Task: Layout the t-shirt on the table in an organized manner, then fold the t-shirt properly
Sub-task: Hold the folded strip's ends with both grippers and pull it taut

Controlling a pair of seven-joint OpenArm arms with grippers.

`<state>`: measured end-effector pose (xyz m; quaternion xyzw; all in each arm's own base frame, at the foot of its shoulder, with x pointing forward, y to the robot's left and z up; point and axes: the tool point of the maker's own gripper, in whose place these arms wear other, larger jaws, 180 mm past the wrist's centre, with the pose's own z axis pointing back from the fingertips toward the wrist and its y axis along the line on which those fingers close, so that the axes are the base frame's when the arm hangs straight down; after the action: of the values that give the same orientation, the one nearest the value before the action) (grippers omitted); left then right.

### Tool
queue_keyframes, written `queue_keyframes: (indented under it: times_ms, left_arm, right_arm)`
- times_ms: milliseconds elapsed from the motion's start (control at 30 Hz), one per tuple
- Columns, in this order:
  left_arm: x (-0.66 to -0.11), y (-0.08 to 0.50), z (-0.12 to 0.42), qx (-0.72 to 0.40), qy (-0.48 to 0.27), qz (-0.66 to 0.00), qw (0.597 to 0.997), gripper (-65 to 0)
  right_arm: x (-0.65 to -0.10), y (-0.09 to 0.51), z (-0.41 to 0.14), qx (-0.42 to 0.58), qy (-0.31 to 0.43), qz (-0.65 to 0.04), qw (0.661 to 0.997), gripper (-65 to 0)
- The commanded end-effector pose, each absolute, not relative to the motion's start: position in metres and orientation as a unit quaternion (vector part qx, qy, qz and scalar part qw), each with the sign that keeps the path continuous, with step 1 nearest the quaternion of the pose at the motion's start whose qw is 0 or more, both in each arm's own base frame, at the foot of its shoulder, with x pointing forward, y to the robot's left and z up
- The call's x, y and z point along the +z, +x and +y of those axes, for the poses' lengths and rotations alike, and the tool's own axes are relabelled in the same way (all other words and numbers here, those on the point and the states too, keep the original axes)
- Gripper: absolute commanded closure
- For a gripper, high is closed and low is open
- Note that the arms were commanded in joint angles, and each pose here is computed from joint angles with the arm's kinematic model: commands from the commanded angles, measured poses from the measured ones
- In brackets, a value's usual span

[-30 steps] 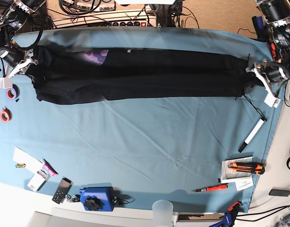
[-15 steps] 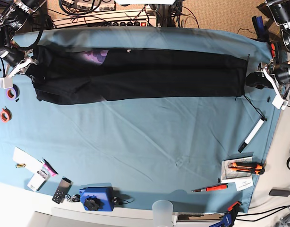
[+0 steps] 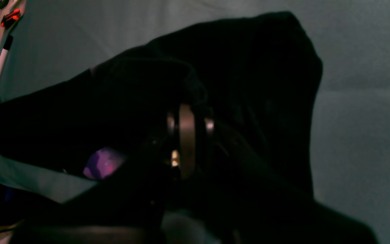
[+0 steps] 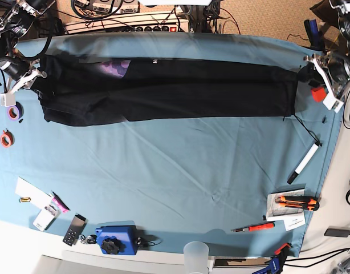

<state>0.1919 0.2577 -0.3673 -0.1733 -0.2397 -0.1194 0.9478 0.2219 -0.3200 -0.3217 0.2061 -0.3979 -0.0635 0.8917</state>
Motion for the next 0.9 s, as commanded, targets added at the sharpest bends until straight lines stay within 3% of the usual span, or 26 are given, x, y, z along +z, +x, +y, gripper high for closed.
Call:
queue_keyframes:
  times_ms: [0,400,600,867]
  left_arm:
    - [-0.357,0.201,0.257,-0.125,-0.174,-0.262,0.941,-25.4]
    - [-0.365,0.197,0.238,-0.12,-0.2,-0.268,0.935,-24.5]
    - [-0.372,0.194,0.248,-0.107,-0.174,-0.252,0.946,0.0]
    - [-0.374,0.196,0.256,-0.104,-0.152,-0.251,0.95,0.0]
  right_arm:
    - [-0.306,0.23,-0.326,-0.055,0.198,-0.424,0.882,0.0]
    - [-0.305,0.23,-0.326,-0.055,0.198,-0.424,0.882,0.0]
    - [-0.305,0.23,-0.326,-0.055,0.198,-0.424,0.882,0.0]
    - [-0.305,0.23,-0.326,-0.055,0.198,-0.424,0.882,0.0]
